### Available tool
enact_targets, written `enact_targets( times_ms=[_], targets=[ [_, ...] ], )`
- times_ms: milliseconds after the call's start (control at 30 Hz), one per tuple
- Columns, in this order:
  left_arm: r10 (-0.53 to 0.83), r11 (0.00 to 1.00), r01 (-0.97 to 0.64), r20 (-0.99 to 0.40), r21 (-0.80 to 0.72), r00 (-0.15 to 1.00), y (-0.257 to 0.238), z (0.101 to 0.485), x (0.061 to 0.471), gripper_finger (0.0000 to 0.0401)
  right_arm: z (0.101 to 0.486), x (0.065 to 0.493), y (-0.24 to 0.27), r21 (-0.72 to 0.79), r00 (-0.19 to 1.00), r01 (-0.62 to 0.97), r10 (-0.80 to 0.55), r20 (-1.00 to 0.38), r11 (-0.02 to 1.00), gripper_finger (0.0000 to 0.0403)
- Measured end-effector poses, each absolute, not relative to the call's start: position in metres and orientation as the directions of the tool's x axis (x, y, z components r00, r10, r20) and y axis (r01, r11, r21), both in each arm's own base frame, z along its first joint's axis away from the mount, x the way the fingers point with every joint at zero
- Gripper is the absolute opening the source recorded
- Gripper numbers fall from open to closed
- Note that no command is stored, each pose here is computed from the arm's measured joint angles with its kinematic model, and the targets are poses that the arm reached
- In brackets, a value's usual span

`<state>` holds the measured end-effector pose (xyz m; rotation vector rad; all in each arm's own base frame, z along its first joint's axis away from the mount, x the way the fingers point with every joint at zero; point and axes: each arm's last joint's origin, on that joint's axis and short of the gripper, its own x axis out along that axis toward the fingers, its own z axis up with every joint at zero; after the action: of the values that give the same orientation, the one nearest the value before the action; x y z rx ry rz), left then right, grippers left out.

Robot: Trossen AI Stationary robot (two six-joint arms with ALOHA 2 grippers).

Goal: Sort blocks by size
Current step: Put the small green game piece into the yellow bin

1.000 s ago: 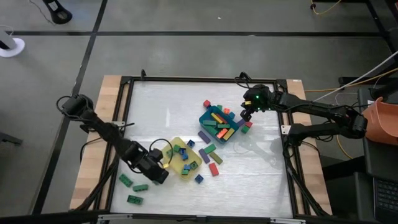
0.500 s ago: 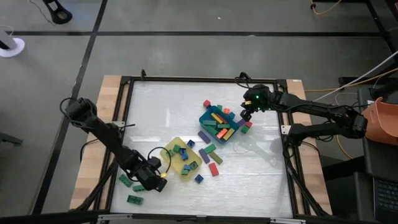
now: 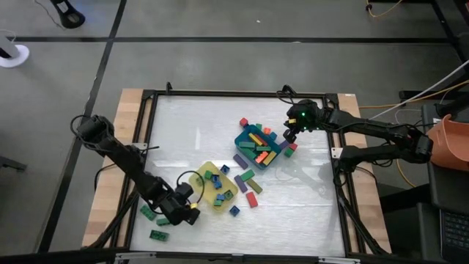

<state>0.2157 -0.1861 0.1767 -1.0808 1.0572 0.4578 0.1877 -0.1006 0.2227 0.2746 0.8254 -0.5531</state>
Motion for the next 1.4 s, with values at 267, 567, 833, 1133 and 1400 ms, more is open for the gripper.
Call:
enact_targets(
  times_ms=[267,567,833,1133,1400],
  targets=[
    [-0.137,0.534,-0.693,-0.858,-0.485,0.495,-0.182,0.177,0.220,0.0169,0.223,0.188,-0.101,0.020,0.549,0.564,-0.356,-0.756,0.826,0.0051],
    [-0.153,0.568,-0.645,-0.835,-0.512,0.528,-0.183,0.180,0.224,0.0169,0.223,0.188,-0.101,0.020,0.548,0.564,-0.356,-0.757,0.826,0.0051],
    [-0.123,0.632,-0.626,-0.856,-0.457,0.502,-0.178,0.177,0.223,0.0164,0.223,0.188,-0.101,0.026,0.548,0.570,-0.356,-0.757,0.821,0.0051],
    [-0.108,0.715,-0.602,-0.907,-0.355,0.406,-0.195,0.197,0.239,0.0144,0.223,0.188,-0.101,0.027,0.548,0.571,-0.356,-0.757,0.821,0.0051],
    [-0.023,0.787,-0.589,-0.961,-0.186,0.274,-0.205,0.178,0.251,0.0143,0.223,0.188,-0.101,0.028,0.549,0.570,-0.356,-0.756,0.821,0.0051]
  ],
)
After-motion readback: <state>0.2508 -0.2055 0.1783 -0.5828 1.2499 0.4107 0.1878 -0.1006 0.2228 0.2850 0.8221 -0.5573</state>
